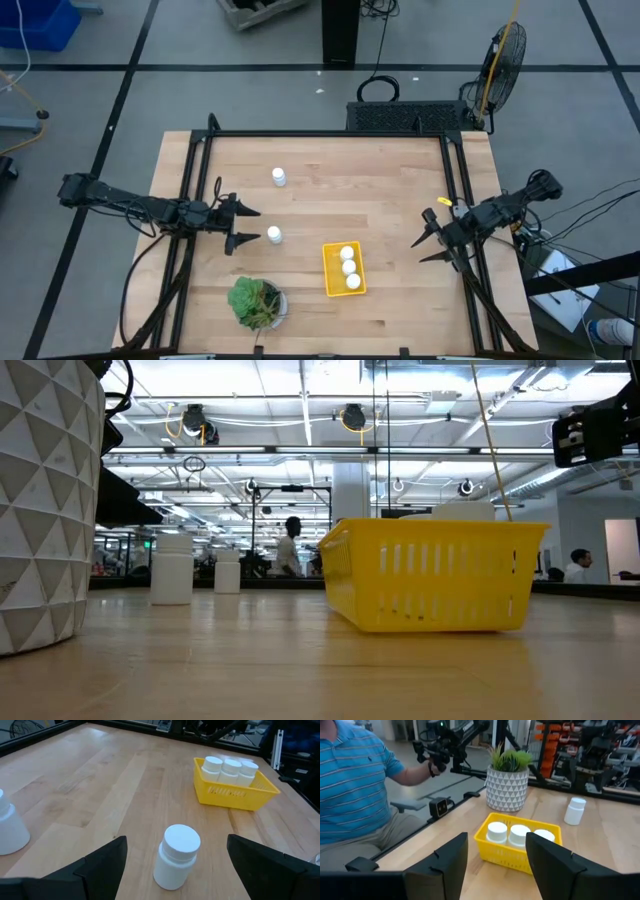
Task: Pick and place pill bottles into a basket
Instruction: Put the white pill bottle into the yellow bin
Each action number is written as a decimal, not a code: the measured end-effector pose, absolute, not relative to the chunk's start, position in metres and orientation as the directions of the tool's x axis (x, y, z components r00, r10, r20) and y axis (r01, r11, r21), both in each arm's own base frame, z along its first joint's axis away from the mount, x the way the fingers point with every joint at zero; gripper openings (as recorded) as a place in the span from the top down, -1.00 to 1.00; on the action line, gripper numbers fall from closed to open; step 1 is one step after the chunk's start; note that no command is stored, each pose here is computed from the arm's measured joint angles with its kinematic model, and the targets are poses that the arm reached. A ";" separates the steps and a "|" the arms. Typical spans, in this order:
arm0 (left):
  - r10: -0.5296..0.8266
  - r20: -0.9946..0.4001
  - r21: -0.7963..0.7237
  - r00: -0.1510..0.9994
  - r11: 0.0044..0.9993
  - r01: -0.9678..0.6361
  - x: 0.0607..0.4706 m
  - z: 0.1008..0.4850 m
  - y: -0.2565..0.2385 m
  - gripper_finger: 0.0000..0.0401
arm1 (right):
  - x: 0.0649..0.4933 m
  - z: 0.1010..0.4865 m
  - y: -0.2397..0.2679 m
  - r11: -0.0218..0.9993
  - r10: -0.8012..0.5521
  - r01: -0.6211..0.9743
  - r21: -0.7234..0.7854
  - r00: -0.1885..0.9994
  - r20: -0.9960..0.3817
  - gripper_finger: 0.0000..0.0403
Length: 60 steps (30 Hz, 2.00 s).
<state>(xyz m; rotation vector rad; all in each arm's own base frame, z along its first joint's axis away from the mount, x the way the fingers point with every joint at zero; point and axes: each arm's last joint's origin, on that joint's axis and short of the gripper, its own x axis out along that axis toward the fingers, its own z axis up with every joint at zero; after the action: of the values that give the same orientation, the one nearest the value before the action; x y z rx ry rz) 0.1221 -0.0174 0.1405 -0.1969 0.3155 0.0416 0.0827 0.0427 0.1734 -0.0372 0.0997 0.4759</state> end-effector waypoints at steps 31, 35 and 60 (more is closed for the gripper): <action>0.014 -0.338 -0.184 0.941 0.980 -0.081 0.123 0.140 -0.017 -0.73 | 0.087 0.169 0.044 0.897 0.437 -0.438 0.067 0.899 0.017 0.04; 0.037 -0.420 -0.132 0.907 0.986 -0.101 0.132 0.167 -0.019 -0.73 | 0.087 0.169 0.044 0.897 0.437 -0.438 0.067 0.899 0.017 0.04; -0.006 -0.973 -0.030 0.230 0.994 -0.101 0.258 0.240 -0.030 -0.73 | 0.087 0.169 0.044 0.897 0.437 -0.437 0.067 0.899 0.017 0.04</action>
<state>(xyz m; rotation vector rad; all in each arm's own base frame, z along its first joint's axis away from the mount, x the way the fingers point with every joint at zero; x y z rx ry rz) 0.2583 -0.0296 0.2401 -0.0929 1.3379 0.0651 0.0869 0.0442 0.1690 0.0697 -0.0017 0.4531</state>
